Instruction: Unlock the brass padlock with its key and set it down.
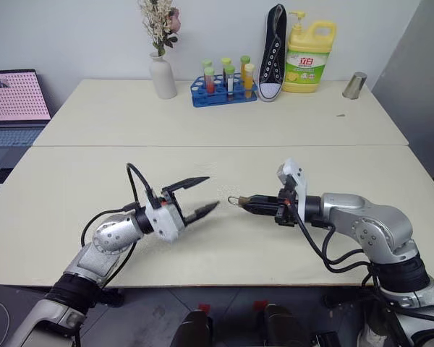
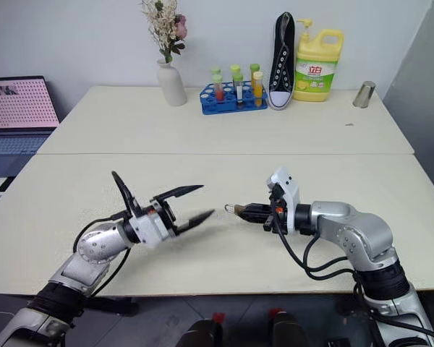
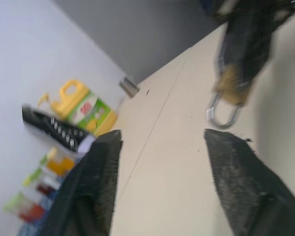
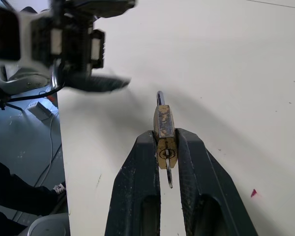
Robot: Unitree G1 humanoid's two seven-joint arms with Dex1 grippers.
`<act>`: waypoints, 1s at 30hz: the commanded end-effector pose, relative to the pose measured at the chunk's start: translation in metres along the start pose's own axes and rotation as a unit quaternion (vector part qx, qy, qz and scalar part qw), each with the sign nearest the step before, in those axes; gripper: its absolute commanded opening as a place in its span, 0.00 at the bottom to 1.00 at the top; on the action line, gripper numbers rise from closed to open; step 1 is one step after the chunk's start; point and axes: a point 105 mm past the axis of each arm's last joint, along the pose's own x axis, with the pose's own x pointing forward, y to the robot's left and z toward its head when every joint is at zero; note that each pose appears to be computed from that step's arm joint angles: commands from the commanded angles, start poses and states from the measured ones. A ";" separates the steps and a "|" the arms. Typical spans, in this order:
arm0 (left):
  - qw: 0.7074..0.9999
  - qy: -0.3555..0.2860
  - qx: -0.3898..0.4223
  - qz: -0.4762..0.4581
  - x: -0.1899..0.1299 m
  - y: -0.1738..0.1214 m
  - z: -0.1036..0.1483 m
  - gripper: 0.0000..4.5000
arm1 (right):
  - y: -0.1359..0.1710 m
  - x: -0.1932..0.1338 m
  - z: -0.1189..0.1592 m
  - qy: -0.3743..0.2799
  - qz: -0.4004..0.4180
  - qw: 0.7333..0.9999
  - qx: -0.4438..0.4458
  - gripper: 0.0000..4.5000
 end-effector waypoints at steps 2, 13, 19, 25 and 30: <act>0.986 0.009 -0.169 0.014 0.015 0.014 -0.001 0.28 | 0.014 -0.005 0.014 -0.022 0.025 0.999 -0.032 0.03; 0.921 0.019 -0.381 -0.082 0.038 -0.025 0.008 0.00 | 0.030 -0.006 0.019 -0.032 0.063 0.997 -0.038 0.03; 0.910 0.021 -0.399 -0.111 0.034 -0.031 0.018 0.00 | 0.030 -0.006 0.018 -0.031 0.061 0.997 -0.038 0.03; 0.901 0.028 -0.412 -0.135 0.026 -0.033 0.028 0.00 | 0.026 -0.006 0.016 -0.028 0.053 0.998 -0.037 0.03; 0.894 0.045 -0.415 -0.166 0.016 -0.039 0.032 0.00 | 0.023 -0.005 0.015 -0.025 0.050 0.998 -0.037 0.03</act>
